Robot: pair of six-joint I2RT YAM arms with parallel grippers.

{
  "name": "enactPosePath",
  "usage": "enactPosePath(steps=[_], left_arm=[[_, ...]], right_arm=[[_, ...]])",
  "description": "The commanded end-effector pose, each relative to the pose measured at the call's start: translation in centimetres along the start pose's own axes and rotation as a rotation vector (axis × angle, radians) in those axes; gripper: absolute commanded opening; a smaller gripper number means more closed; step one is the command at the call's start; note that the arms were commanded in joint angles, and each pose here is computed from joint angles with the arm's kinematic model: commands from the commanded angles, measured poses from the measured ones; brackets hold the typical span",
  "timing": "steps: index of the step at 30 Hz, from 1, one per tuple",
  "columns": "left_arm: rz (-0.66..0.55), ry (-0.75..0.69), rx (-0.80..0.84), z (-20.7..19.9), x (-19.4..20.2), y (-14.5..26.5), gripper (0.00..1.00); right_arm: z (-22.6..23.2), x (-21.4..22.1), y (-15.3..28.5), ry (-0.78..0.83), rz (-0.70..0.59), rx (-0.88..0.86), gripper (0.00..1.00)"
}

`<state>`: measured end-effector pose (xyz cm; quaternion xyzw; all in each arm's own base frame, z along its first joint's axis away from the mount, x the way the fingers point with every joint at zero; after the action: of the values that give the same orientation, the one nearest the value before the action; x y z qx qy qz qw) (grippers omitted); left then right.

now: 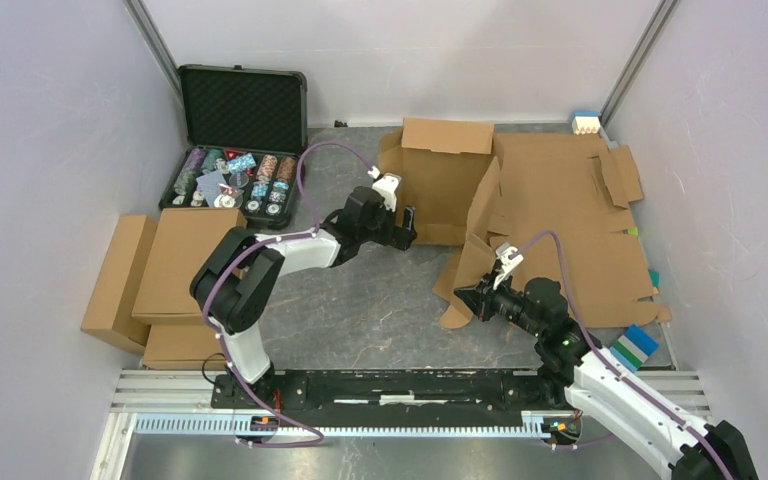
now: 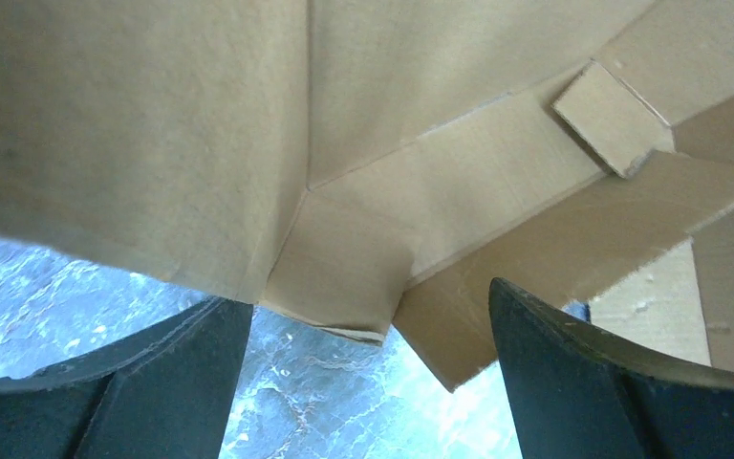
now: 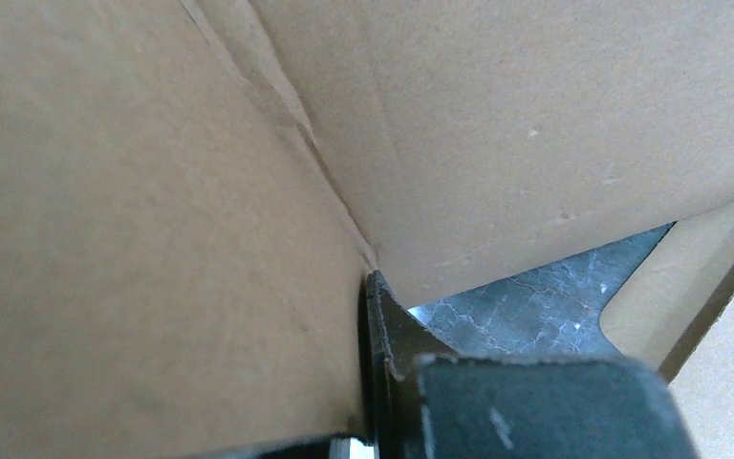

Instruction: Fold the paper box

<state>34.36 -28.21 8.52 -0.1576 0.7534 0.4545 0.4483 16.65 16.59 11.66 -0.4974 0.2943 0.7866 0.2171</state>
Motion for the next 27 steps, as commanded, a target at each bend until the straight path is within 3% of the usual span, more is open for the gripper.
enactPosePath(steps=[1,13,27], left_arm=[[0.033,-0.067,0.232,-2.3,1.2,0.6,0.99],[0.081,-0.100,0.189,-3.2,2.5,1.0,0.92],[0.122,-0.262,0.107,-4.5,4.4,1.2,1.00]], right_arm=[[0.6,-0.4,0.2,0.008,0.009,-0.025,0.06],[0.7,-0.4,0.0,-0.003,0.013,-0.031,0.06],[0.4,-0.1,0.2,0.002,0.028,-0.008,0.06]])
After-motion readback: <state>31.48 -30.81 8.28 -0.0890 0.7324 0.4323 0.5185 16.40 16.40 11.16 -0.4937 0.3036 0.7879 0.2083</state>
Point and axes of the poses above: each gripper's point midway between its finger pads, its own y axis back along the fingers, its own z axis along the line the jaws close on, x = y × z, the point moved 4 cm from there along y, back along the fingers, and after that the axes turned 2 degrees about -y, right-handed, at the moved point
